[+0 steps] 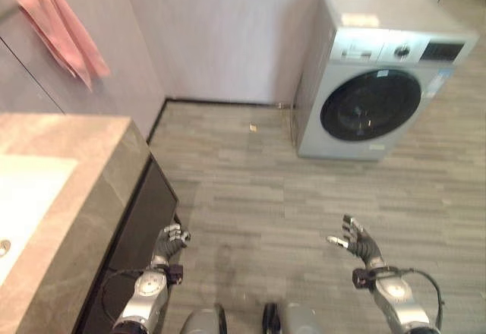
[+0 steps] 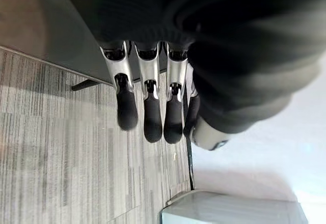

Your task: Put brush and paste in cup on sink, flatten towel.

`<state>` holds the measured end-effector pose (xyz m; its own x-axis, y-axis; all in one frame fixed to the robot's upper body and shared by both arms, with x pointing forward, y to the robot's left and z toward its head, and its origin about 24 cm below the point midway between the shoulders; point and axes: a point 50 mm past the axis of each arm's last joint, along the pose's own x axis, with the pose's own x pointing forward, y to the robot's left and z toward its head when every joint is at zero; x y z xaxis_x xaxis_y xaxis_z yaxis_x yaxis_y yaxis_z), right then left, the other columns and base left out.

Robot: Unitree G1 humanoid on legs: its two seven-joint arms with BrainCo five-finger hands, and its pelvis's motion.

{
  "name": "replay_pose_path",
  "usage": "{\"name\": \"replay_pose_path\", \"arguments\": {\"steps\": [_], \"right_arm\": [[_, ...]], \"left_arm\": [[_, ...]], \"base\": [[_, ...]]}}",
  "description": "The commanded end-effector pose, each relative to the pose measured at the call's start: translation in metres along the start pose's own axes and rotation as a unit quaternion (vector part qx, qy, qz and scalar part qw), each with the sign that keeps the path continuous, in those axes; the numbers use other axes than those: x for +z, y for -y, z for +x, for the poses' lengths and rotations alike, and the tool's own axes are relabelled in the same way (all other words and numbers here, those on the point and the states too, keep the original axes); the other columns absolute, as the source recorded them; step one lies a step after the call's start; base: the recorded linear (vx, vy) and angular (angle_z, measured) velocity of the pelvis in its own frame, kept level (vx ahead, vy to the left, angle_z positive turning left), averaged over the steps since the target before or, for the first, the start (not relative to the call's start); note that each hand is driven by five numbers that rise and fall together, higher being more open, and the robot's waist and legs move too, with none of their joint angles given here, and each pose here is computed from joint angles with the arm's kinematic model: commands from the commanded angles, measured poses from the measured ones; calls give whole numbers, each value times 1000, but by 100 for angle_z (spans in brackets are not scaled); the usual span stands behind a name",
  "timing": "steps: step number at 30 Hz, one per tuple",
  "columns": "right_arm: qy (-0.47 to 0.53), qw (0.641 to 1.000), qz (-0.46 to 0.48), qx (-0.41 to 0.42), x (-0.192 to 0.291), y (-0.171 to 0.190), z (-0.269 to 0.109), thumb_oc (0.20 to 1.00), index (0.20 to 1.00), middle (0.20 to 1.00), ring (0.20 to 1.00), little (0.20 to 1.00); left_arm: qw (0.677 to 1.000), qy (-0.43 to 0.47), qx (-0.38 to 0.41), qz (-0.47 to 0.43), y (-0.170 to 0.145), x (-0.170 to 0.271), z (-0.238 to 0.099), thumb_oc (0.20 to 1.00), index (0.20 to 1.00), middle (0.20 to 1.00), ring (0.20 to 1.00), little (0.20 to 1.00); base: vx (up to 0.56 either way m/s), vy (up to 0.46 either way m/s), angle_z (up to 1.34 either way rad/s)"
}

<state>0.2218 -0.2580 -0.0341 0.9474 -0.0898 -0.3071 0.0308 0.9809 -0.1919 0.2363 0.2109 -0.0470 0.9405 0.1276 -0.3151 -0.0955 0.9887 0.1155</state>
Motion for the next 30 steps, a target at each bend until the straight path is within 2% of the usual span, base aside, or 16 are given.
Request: {"name": "replay_pose_path", "arguments": {"steps": [1,21,23,30], "right_arm": [[37,999,-9,-23,9,6,-1,1000,1000,1000,1000,1000],[5,1000,-4,-7,-12,-3,-13,1000,1000,1000,1000,1000],[1,999,27,-21,-17,-3,-17,1000,1000,1000,1000,1000],[-16,997,24,-71,-25,15,-24,1000,1000,1000,1000,1000]], "left_arm": [[998,62,15,-1,-7,20,1,200,200,200,200,200],[999,49,21,2,-19,10,-9,200,200,200,200,200],[999,43,25,11,-24,7,-12,200,200,200,200,200],[999,26,22,11,-24,-1,-12,200,200,200,200,200]], "base": [[-3,-44,-3],[78,-54,-3],[53,-181,-3],[102,-84,-2]]}}
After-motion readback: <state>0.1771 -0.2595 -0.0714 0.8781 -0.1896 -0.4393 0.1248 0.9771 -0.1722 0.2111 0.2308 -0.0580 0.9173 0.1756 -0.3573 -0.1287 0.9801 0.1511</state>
